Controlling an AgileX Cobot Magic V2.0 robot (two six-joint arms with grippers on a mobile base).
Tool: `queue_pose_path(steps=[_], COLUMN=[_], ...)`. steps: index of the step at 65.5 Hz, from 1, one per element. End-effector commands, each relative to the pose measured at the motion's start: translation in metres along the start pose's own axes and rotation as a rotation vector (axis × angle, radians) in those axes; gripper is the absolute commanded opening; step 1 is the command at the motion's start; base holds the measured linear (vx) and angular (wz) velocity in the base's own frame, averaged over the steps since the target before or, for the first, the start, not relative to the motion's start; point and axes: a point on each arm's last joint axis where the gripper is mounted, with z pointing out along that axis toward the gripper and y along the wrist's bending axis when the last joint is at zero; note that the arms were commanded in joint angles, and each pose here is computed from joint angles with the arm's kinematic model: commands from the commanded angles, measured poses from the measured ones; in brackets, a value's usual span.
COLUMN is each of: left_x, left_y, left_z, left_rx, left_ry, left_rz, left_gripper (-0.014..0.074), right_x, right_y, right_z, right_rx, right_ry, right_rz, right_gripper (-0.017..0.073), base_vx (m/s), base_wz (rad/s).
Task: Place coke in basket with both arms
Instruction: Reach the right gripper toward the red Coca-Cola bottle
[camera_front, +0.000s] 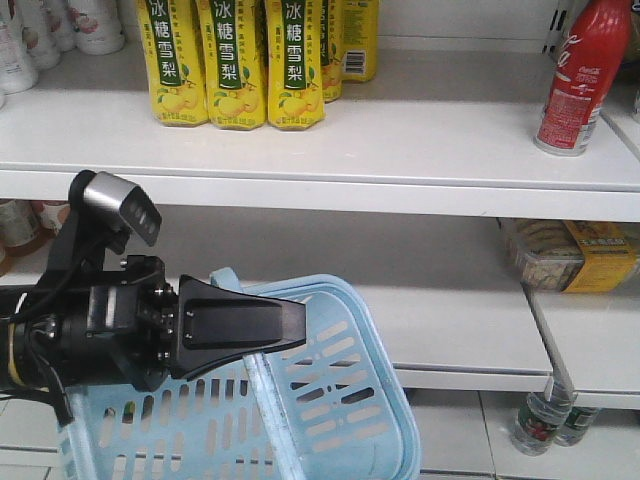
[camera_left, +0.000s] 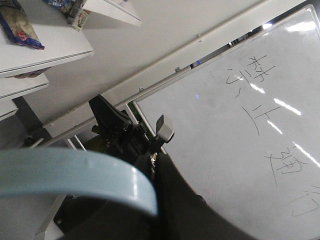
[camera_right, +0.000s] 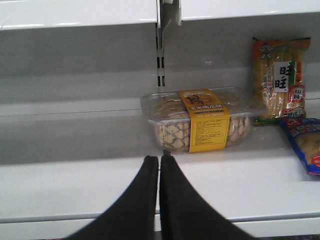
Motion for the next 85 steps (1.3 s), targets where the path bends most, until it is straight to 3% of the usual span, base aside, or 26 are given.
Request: queue_pose_path(steps=[1, 85], left_x=[0.0025, 0.0025], left_y=[-0.0306, -0.0306], left_z=[-0.0028, -0.0028], left_rx=[0.226, 0.226], left_ry=[0.045, 0.045], left_rz=[0.024, 0.024], left_gripper=[-0.0006, -0.0006], right_x=[-0.0048, -0.0048], right_y=[0.0011, 0.0011], right_z=[-0.0008, -0.0008], right_rx=[-0.01, -0.01], right_ry=[-0.076, -0.076], right_rz=[-0.019, -0.019], right_gripper=[-0.0006, -0.0006], base_vx=[0.05, 0.03], base_wz=[-0.08, -0.05])
